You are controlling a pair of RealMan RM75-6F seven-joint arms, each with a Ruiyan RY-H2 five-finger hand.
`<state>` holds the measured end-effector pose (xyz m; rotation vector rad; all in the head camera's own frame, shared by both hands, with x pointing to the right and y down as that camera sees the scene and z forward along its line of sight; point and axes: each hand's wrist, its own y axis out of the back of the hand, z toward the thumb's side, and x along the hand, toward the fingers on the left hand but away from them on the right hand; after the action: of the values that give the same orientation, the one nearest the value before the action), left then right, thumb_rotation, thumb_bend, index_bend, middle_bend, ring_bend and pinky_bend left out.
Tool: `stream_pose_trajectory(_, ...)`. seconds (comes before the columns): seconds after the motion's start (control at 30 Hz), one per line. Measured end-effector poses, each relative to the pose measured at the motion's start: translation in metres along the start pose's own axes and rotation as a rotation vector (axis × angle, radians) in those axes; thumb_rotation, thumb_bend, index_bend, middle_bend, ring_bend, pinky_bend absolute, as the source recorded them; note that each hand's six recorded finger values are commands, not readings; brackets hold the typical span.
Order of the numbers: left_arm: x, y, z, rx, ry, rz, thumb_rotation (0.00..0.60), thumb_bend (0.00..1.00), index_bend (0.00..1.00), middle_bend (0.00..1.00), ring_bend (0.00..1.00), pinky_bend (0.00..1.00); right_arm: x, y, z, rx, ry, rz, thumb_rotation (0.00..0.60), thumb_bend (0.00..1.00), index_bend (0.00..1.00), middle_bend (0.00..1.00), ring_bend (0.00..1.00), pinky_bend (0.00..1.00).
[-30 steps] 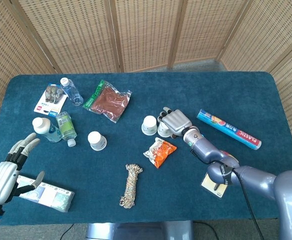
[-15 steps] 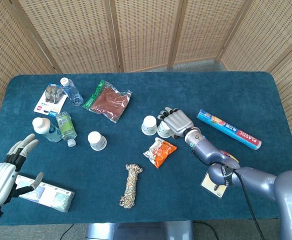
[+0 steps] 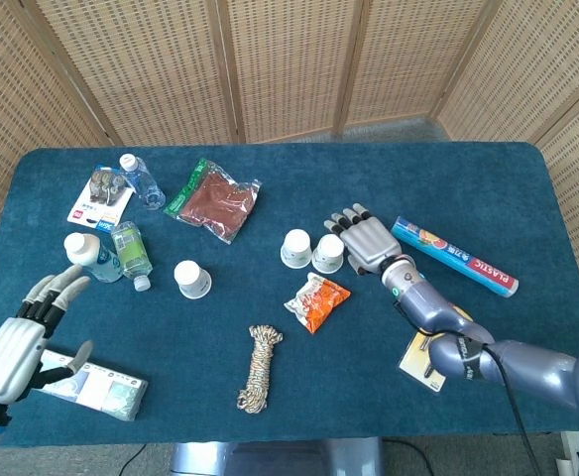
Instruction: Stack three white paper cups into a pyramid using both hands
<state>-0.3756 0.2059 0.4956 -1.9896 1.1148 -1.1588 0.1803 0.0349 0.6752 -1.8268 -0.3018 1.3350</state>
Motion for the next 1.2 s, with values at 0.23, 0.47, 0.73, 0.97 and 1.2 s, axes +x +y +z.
stream_pose_trajectory(0.23,0.013,-0.014,0.005,0.151,-0.011,-0.076,0.600,0.46,0.01,0.00,0.00,0.00,0.033,0.000,-0.020,-0.042,-0.056,-0.025,0.600,0.57,0.00,0.00,0.00,0.05)
stream_pose_trajectory(0.47,0.035,-0.030,0.012,0.322,-0.019,-0.132,0.600,0.46,0.00,0.00,0.00,0.00,0.069,-0.003,-0.041,-0.120,-0.104,-0.073,0.600,0.56,0.00,0.00,0.00,0.04)
stream_pose_trajectory(0.73,0.063,-0.062,0.024,0.382,-0.033,-0.216,0.600,0.46,0.00,0.00,0.00,0.00,0.096,0.008,-0.048,-0.181,-0.085,-0.209,0.600,0.55,0.01,0.00,0.00,0.00)
stream_pose_trajectory(0.97,0.073,-0.077,0.020,0.395,-0.025,-0.243,0.600,0.46,0.00,0.00,0.00,0.00,0.132,0.007,-0.059,-0.236,-0.062,-0.347,0.600,0.54,0.01,0.00,0.00,0.00)
stream_pose_trajectory(1.2,0.074,-0.081,0.011,0.412,0.002,-0.252,0.600,0.46,0.00,0.00,0.00,0.00,0.171,-0.012,-0.070,-0.284,-0.067,-0.417,0.600,0.52,0.01,0.00,0.00,0.00)
